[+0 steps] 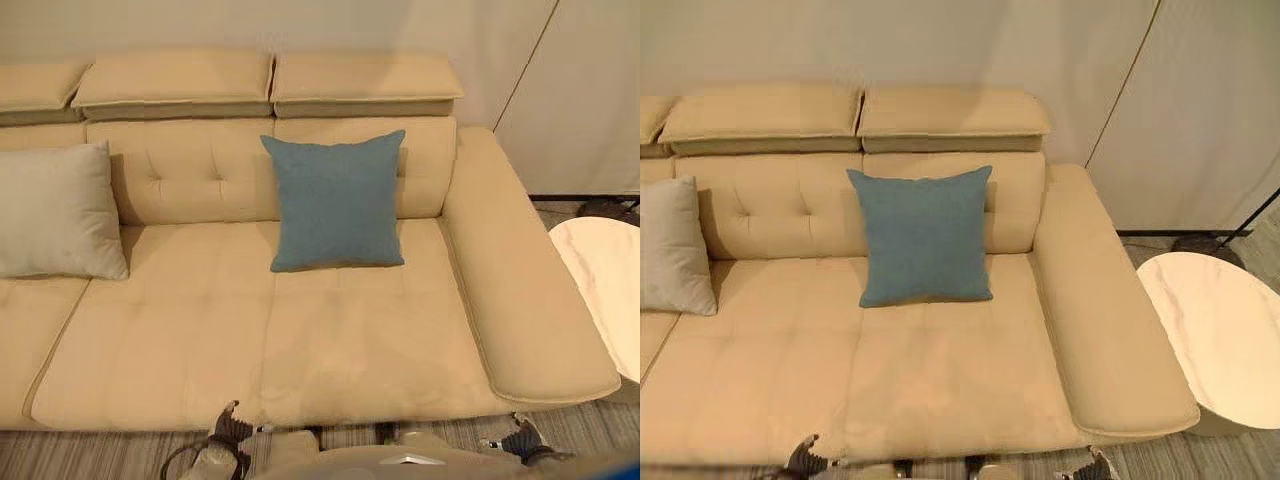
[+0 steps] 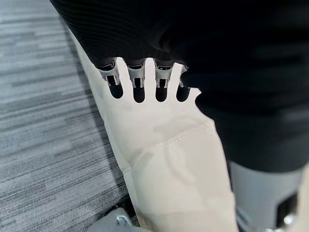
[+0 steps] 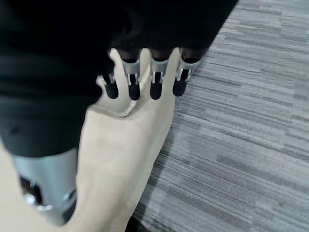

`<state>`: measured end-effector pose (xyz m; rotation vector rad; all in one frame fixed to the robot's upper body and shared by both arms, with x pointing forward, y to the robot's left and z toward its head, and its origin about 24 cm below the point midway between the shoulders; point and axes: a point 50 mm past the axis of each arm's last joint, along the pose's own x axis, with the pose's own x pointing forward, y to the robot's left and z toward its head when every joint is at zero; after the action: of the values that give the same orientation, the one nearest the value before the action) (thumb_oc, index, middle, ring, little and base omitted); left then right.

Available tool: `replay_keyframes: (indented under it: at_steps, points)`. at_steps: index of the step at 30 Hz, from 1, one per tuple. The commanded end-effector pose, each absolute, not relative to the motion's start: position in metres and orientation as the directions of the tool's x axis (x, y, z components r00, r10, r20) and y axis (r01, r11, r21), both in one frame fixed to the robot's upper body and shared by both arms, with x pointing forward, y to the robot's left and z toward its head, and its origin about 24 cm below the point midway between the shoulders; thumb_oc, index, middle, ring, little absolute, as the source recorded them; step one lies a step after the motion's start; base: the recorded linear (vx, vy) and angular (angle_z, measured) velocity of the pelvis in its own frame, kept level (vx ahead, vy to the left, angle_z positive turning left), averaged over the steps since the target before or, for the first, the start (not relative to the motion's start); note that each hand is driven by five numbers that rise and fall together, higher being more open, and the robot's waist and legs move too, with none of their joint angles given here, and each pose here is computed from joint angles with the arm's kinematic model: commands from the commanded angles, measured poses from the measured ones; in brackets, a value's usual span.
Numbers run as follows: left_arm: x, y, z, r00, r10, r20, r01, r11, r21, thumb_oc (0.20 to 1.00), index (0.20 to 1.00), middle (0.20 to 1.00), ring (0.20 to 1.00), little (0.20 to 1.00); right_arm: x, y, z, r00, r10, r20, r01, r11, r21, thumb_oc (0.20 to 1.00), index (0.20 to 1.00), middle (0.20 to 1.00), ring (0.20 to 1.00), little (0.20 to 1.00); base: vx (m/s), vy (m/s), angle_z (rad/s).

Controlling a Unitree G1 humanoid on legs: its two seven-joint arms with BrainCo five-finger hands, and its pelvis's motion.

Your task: Pick up all the scattered cushions and arrange them neatly on the sofa.

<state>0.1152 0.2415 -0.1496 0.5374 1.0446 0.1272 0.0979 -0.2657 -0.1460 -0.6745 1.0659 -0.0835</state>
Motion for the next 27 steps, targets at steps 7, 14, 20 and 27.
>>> replay_keyframes:
  at_steps: [7,14,20,27]
  points:
    - [0.125,0.236,-0.148,0.542,0.32,-0.777,0.177,0.861,0.478,1.0,1.0,1.0,1.0,1.0,0.12,-0.265,-0.141,0.533,-0.396,-0.748,-0.219,0.789,-0.574,1.0,1.0,1.0,1.0,1.0,-0.14,0.151,0.28]
    - [0.134,0.243,-0.143,0.554,0.344,-0.758,0.167,0.846,0.506,1.0,1.0,1.0,1.0,1.0,0.136,-0.256,-0.139,0.555,-0.377,-0.741,-0.233,0.785,-0.574,1.0,1.0,1.0,1.0,1.0,-0.22,0.109,-0.19]
    - [0.124,0.246,-0.146,0.529,0.352,-0.772,0.185,0.84,0.51,1.0,1.0,1.0,1.0,1.0,0.121,-0.254,-0.146,0.51,-0.378,-0.773,-0.261,0.788,-0.557,1.0,1.0,1.0,1.0,1.0,-0.18,-0.007,-0.25]
    - [0.12,0.243,-0.149,0.512,0.342,-0.788,0.198,0.846,0.496,1.0,1.0,1.0,1.0,1.0,0.119,-0.252,-0.147,0.497,-0.374,-0.783,-0.26,0.796,-0.546,1.0,1.0,1.0,1.0,1.0,-0.02,-0.081,-0.06]
